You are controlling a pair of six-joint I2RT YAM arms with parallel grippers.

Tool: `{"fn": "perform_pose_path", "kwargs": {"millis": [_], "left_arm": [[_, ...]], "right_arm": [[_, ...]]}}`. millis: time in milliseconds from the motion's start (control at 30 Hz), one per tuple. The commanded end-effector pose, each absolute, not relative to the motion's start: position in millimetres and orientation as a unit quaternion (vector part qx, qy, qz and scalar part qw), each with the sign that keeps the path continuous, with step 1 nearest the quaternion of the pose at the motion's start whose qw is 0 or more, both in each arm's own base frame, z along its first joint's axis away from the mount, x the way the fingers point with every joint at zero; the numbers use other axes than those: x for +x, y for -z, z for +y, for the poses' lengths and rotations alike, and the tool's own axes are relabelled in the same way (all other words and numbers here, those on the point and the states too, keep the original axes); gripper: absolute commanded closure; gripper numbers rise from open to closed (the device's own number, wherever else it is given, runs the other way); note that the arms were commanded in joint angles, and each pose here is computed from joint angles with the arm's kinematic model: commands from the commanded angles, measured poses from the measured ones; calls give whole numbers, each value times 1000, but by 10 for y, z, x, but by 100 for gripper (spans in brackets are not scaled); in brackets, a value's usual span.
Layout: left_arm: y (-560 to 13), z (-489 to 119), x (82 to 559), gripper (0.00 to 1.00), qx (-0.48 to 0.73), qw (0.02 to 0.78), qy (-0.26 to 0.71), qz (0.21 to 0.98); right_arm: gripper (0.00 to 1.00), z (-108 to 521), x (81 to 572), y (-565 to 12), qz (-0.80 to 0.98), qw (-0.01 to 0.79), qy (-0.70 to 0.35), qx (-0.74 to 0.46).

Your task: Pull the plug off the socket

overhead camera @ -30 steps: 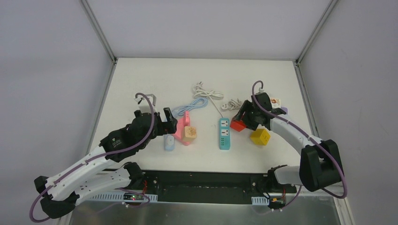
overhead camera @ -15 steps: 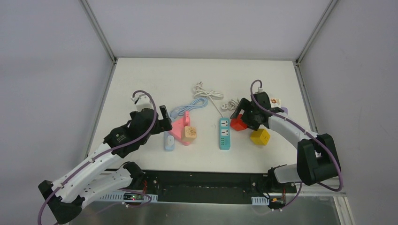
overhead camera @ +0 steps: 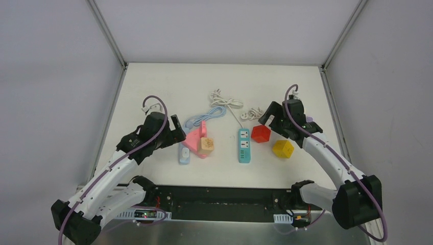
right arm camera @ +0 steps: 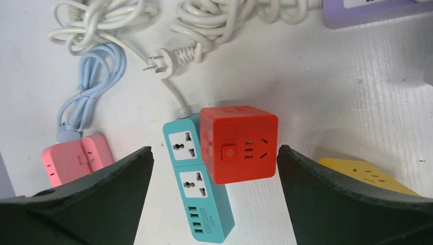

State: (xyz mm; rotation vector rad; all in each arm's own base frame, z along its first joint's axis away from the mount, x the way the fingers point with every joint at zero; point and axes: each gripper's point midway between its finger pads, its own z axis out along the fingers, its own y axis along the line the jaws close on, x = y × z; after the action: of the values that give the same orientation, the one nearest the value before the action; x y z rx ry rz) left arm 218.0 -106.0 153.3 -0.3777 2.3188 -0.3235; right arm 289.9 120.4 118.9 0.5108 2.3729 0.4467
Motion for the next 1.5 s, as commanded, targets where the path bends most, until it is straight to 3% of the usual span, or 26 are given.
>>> {"fn": "perform_pose_path", "kwargs": {"millis": [0,233,400,667,867,1033,1167,1333,1467], "left_arm": [[-1446,-1239,2148,3,-149,333,176,914],[-1303,-1311,2174,5,-162,288,200,923],[-1217,-1248,2189,6,-170,276,185,928],[-1079,-1138,2171,4,-175,268,158,934],[-1047,-1146,2175,2,-163,267,158,937],[-1021,-1131,2177,3,-164,260,152,939],[-1003,-1138,2172,2,-161,257,153,941],[-1024,-1165,2193,2,-154,258,158,941],[-1038,-1223,2213,2,-146,252,169,942]], "right_arm": [[7,1322,2938,-1509,891,362,-218,166],[10,2033,2684,-1732,863,314,-383,96],[7,2597,2490,-1790,848,314,-423,65],[6,3083,2477,-1361,900,312,-297,66],[5,3719,2250,-1287,904,283,-320,-10],[6,3883,2222,-1056,925,267,-268,-25],[14,3802,2245,-940,938,267,-218,-22],[38,3738,2219,-962,939,266,-216,-30],[48,3652,2170,-917,945,253,-206,-35]]}}
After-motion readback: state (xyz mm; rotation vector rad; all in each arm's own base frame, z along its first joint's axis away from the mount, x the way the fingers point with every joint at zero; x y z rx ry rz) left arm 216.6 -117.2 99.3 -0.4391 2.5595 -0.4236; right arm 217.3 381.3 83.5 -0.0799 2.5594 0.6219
